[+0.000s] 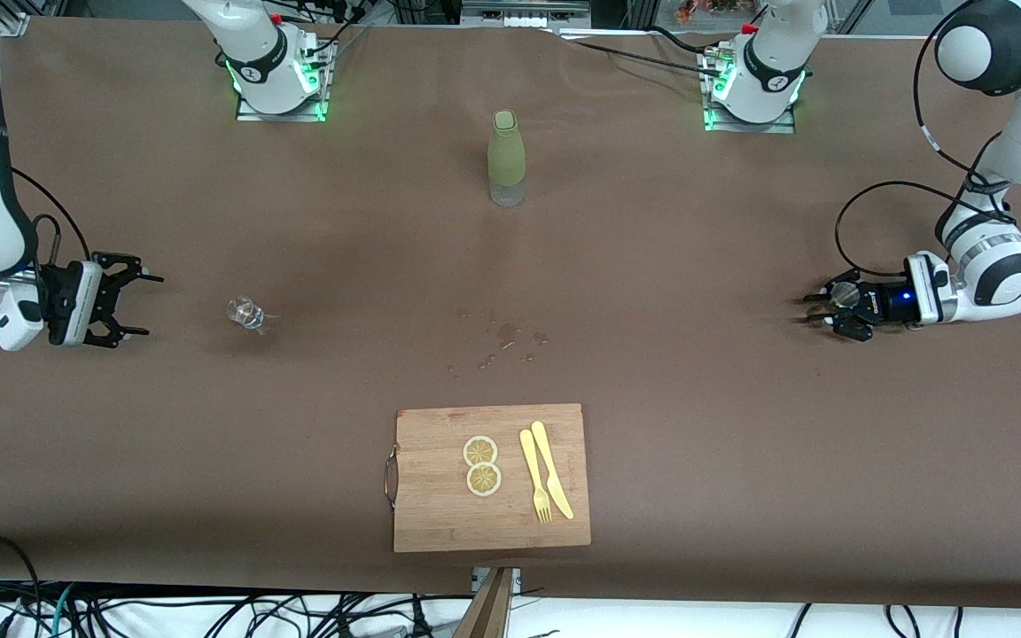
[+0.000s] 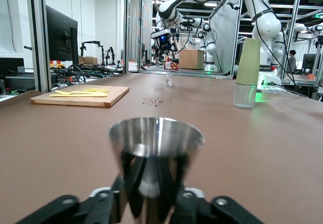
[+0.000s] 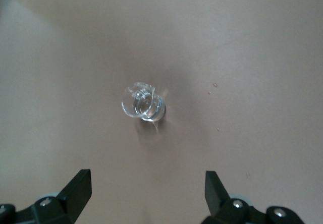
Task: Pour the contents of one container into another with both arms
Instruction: 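Lower the beaker with the right gripper while the left gripper lowers the jigger, then open both grippers, releasing the beaker and jigger, and lift away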
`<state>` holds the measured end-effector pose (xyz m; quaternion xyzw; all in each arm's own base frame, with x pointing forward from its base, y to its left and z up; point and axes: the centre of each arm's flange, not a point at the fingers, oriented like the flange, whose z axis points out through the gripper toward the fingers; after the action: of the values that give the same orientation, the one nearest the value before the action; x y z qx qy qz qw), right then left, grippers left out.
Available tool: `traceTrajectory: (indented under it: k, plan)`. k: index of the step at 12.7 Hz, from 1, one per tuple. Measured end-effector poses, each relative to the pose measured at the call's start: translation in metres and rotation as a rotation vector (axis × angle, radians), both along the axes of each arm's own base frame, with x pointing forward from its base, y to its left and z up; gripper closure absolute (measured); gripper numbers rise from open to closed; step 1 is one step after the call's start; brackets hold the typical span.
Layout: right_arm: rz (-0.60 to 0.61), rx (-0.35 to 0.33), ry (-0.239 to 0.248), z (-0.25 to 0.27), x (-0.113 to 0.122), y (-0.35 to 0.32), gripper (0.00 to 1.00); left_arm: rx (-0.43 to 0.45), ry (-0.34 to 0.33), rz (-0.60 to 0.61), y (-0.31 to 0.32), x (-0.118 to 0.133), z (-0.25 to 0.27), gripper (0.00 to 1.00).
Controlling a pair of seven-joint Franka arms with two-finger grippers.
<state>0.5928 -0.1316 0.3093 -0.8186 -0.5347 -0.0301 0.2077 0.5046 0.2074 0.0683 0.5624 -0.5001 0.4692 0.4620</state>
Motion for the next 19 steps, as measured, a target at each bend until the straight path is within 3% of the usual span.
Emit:
traceTrajectory:
  k: [5,7,9,13,17,19]
  plan:
    - [-0.217,-0.246,0.070,0.071,0.008,0.099,0.00,0.006,0.001,0.005,0.005,-0.001,0.000,0.00]
    - [-0.289,-0.311,0.083,0.088,0.005,0.129,0.00,0.016,-0.006,0.008,0.010,0.001,0.003,0.00]
    - [-0.343,-0.333,0.098,0.093,0.003,0.149,0.00,0.051,-0.007,0.003,0.026,0.001,0.007,0.00]
    - [-0.518,-0.392,0.149,0.096,0.000,0.179,0.00,0.184,0.046,-0.067,0.074,0.003,0.028,0.00]
    - [-0.798,-0.545,0.123,0.138,-0.011,0.220,0.00,0.366,0.126,-0.123,0.111,0.044,0.085,0.00]
    - [-0.897,-0.569,0.135,0.164,-0.022,0.213,0.00,0.441,0.233,-0.104,0.119,0.063,0.116,0.00]
